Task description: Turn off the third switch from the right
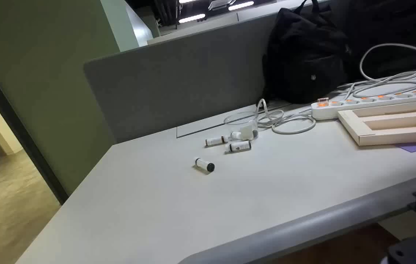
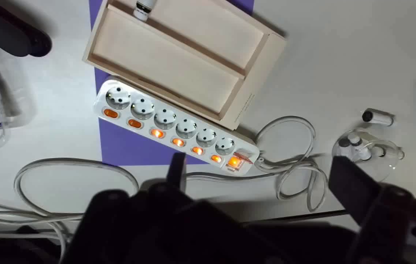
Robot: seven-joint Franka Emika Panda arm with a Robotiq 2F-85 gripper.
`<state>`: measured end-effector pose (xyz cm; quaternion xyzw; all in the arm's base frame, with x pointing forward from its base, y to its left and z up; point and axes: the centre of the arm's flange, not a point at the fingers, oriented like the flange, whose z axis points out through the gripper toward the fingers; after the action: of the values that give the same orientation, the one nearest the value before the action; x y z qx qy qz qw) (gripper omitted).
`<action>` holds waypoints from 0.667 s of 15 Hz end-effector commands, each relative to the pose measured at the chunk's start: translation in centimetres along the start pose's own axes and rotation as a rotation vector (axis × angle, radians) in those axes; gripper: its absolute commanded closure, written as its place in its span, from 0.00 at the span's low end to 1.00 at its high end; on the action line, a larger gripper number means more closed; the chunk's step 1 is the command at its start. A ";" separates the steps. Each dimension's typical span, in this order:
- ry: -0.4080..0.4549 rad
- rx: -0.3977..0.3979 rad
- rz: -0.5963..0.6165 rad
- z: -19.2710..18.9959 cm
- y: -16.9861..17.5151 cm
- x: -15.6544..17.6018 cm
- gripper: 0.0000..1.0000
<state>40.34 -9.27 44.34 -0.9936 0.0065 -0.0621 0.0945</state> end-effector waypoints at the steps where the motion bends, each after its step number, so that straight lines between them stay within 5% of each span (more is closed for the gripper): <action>1: 0.001 0.000 0.000 0.0 0.0 0.0 0.00; 10: 0.031 0.002 0.034 0.6 0.2 1.5 0.00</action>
<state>40.42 -9.32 44.41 -0.9935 0.0068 -0.0649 0.0932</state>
